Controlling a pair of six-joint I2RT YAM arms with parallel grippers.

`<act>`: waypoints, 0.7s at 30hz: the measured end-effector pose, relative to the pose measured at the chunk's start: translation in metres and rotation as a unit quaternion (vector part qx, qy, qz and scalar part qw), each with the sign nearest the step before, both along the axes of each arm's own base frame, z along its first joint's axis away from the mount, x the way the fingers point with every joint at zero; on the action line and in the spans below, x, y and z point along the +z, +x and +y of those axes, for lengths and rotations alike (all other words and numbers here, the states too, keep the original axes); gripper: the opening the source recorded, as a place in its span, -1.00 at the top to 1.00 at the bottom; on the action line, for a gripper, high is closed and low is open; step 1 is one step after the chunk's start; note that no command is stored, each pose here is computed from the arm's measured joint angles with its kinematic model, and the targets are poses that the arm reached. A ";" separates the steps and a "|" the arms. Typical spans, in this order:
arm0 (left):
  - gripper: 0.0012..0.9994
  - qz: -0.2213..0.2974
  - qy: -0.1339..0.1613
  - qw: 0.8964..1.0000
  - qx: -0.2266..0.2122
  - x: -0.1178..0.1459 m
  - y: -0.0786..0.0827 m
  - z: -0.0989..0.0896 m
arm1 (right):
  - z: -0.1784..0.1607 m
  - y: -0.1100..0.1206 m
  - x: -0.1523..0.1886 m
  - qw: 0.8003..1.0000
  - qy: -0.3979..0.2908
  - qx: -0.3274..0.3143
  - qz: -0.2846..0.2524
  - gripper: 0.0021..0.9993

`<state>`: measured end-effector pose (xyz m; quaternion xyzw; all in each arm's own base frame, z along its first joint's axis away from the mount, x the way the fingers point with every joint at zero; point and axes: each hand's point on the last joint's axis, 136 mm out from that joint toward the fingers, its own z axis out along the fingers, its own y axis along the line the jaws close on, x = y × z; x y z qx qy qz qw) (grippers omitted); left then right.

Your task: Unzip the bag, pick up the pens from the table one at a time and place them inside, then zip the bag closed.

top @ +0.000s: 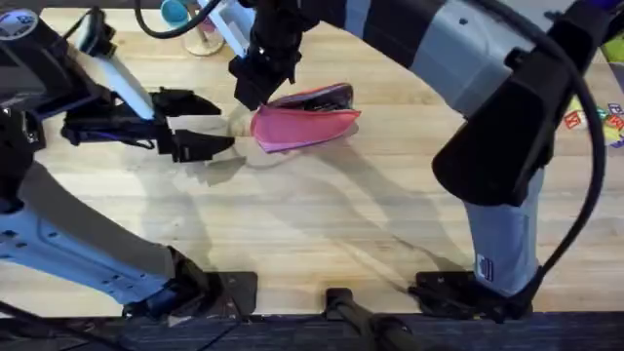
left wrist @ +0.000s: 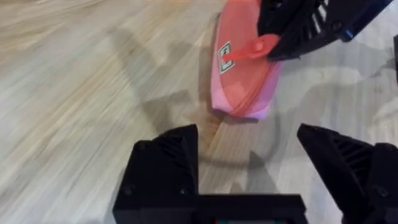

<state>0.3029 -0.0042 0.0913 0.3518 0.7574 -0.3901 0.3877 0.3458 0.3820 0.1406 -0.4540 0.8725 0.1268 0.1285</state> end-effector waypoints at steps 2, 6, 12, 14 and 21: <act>-0.99 -0.006 0.003 1.000 -0.012 -0.001 0.002 -0.007 | 0.000 0.000 0.000 1.000 0.000 -0.001 0.000 0.94; -0.99 -0.025 0.011 0.999 -0.035 -0.002 0.006 -0.019 | 0.000 0.000 0.000 1.000 0.001 -0.005 0.001 0.94; -0.99 -0.031 0.008 0.997 -0.066 -0.001 0.006 -0.038 | 0.000 0.000 0.000 1.000 0.001 -0.005 0.001 0.94; -0.99 -0.039 0.004 0.997 -0.068 0.001 0.008 -0.042 | 0.000 0.000 0.000 1.000 0.001 -0.005 0.001 0.94; -0.99 -0.045 -0.005 0.997 -0.067 0.004 0.009 -0.044 | 0.000 0.000 0.000 1.000 0.001 -0.006 0.001 0.94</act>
